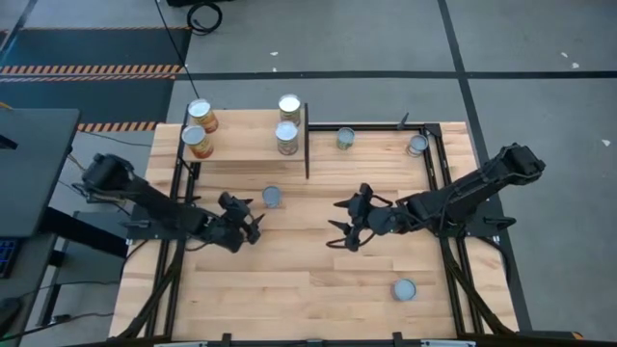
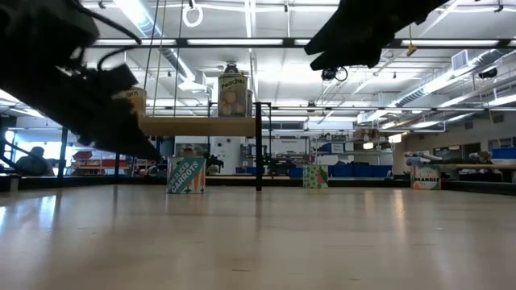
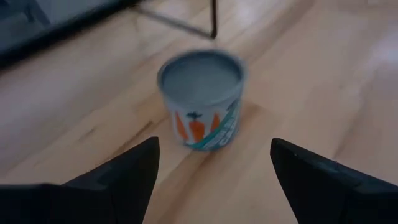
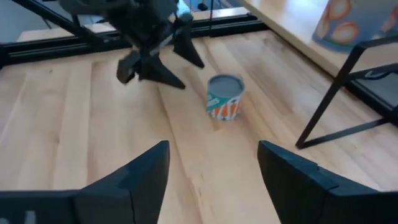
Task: Pick and place cans onto a shelf
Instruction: Put the canned carrot on the shelf
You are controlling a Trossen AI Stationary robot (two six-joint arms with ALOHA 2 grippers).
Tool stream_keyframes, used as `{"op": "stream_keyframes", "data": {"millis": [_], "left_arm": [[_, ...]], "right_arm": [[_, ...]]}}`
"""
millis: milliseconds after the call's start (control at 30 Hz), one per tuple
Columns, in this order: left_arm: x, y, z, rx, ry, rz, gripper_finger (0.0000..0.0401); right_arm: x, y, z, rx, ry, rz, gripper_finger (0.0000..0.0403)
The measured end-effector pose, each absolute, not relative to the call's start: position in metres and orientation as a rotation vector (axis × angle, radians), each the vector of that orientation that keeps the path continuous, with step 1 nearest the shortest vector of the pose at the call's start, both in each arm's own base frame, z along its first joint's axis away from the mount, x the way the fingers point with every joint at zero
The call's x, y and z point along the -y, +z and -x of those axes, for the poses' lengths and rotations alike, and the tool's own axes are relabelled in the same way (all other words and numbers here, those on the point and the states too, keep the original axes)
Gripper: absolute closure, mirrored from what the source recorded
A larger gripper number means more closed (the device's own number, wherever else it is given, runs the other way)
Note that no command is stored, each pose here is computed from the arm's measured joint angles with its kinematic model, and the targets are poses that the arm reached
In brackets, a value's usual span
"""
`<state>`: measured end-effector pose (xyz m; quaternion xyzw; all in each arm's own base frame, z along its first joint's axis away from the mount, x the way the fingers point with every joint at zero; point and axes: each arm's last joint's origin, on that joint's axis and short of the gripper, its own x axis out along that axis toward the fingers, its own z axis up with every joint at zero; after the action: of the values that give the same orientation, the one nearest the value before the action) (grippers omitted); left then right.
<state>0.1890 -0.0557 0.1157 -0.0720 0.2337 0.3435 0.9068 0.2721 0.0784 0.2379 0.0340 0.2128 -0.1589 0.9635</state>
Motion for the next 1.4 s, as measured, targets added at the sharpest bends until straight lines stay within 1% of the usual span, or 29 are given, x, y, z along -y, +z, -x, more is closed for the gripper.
{"op": "stream_keyframes", "data": {"millis": [67, 200, 467, 533, 700, 733, 800, 867, 1067, 1133, 1233, 1400], "left_arm": [[0.049, 0.109, -0.194, -0.521, 0.718, 0.184, 0.0087], [0.04, 0.098, -0.201, -0.6, 0.676, 0.278, 0.0087], [0.036, 0.08, -0.212, -0.613, 0.671, 0.274, 0.0089], [0.036, 0.078, -0.212, -0.618, 0.666, 0.256, 0.01], [0.036, 0.081, -0.214, -0.624, 0.643, 0.235, 0.0167], [0.036, 0.081, -0.214, -0.627, 0.639, 0.226, 0.0176], [0.033, 0.081, -0.215, -0.628, 0.638, 0.238, 0.018], [0.03, 0.081, -0.216, -0.631, 0.636, 0.253, 0.0168], [0.018, 0.083, -0.222, -0.663, 0.646, 0.25, 0.0082], [0.017, 0.085, -0.225, -0.667, 0.644, 0.245, 0.0059], [0.014, 0.092, -0.23, -0.699, 0.629, 0.208, 0.0047], [0.001, 0.106, -0.235, -0.775, 0.668, 0.128, 0.0045]], "right_arm": [[-0.076, 0.239, -0.274, -0.423, -0.326, -0.06, 0.0138], [-0.072, 0.24, -0.275, -0.421, -0.324, -0.041, 0.0109], [-0.064, 0.24, -0.277, -0.432, -0.339, -0.002, 0.0069], [-0.062, 0.24, -0.277, -0.435, -0.342, 0.01, 0.0065], [-0.057, 0.242, -0.277, -0.437, -0.348, 0.031, 0.0062], [-0.056, 0.243, -0.276, -0.437, -0.348, 0.034, 0.0062], [-0.054, 0.245, -0.275, -0.43, -0.351, 0.038, 0.0062], [-0.052, 0.248, -0.274, -0.426, -0.353, 0.042, 0.0062], [-0.044, 0.251, -0.274, -0.425, -0.333, 0.04, 0.0062], [-0.041, 0.251, -0.274, -0.432, -0.324, 0.039, 0.0062], [-0.037, 0.25, -0.275, -0.441, -0.311, 0.028, 0.0062], [-0.033, 0.249, -0.275, -0.454, -0.302, 0.02, 0.0062]]}}
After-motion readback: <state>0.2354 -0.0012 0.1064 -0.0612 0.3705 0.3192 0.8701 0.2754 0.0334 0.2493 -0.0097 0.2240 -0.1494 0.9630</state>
